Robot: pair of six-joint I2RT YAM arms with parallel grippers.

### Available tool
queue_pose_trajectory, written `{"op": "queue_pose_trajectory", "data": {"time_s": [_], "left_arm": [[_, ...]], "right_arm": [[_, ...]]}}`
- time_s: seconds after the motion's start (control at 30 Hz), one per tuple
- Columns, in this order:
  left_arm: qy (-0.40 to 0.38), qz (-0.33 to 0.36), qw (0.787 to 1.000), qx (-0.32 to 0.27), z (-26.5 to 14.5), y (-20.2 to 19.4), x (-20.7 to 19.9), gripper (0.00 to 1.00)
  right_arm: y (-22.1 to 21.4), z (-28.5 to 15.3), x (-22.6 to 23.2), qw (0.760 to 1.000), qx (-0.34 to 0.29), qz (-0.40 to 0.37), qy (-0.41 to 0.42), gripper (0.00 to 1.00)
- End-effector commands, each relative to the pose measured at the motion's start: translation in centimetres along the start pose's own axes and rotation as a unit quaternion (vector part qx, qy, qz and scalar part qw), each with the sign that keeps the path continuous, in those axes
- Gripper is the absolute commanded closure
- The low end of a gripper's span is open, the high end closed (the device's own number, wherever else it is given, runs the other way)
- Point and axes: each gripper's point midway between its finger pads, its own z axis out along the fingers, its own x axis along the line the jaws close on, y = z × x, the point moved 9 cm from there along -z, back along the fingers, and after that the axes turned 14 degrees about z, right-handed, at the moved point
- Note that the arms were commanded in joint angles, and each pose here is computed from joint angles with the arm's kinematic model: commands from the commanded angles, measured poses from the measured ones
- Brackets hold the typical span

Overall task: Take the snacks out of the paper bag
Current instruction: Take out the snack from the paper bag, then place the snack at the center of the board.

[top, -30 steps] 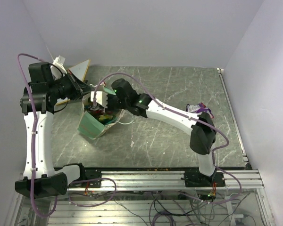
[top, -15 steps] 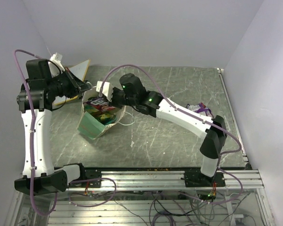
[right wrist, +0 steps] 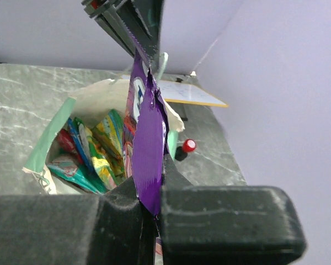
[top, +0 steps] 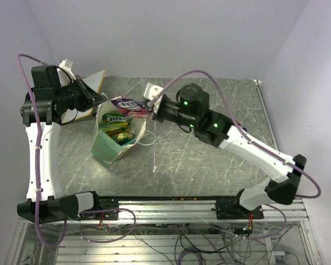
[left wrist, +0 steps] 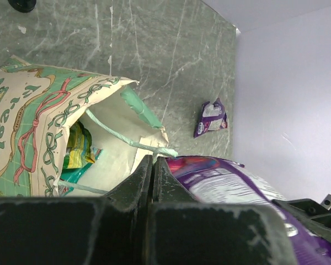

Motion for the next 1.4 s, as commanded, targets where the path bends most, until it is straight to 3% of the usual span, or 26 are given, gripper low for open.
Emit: {"op": "queue_pose_trajectory", "data": {"time_s": [0.0,0.1,0.23,0.43,0.53,0.77,0.83,1.03,1.2,1.37], "left_arm": [[-0.009,0.014,1.0,-0.015,-0.6,0.4,-0.8,0.93],[-0.005,0.013,1.0,-0.011,-0.6,0.2,-0.7,0.93],[0.0,0.016,1.0,-0.013,-0.7,-0.1,-0.5,0.93],[-0.01,0.008,1.0,-0.01,-0.5,-0.2,-0.5,0.93],[-0.014,0.017,1.0,-0.01,-0.4,0.1,-0.7,0.93],[-0.013,0.025,1.0,0.014,-0.4,-1.0,-1.3,0.93],[-0.024,0.028,0.999,0.021,-0.1,-1.2,-1.6,0.93],[-0.018,0.05,0.998,0.02,-0.5,-0.8,-2.6,0.93],[-0.032,0.067,0.997,0.027,-0.5,-1.2,-3.5,0.93],[-0.043,0.072,0.996,0.032,-0.3,-1.3,-4.1,0.93]], "right_arm": [[2.7,-3.8,-1.6,0.99,-0.072,-0.004,-0.119,1.0],[2.6,-6.2,-3.4,0.964,-0.076,0.04,-0.253,1.0],[0.4,-9.3,-6.1,0.892,-0.047,0.151,-0.422,1.0],[-8.1,-15.1,-10.3,0.783,0.05,0.298,-0.544,1.0],[-10.7,-18.7,-11.8,0.739,0.041,0.342,-0.578,1.0],[-14.9,-21.0,-13.6,0.704,0.058,0.384,-0.594,1.0],[-15.6,-21.0,-14.5,0.705,0.055,0.41,-0.576,1.0],[-18.7,-22.7,-16.4,0.699,-0.012,0.457,-0.55,1.0],[-24.2,-26.3,-16.2,0.656,-0.069,0.535,-0.529,1.0],[-30.0,-28.6,-14.8,0.599,-0.082,0.616,-0.505,1.0]]}}
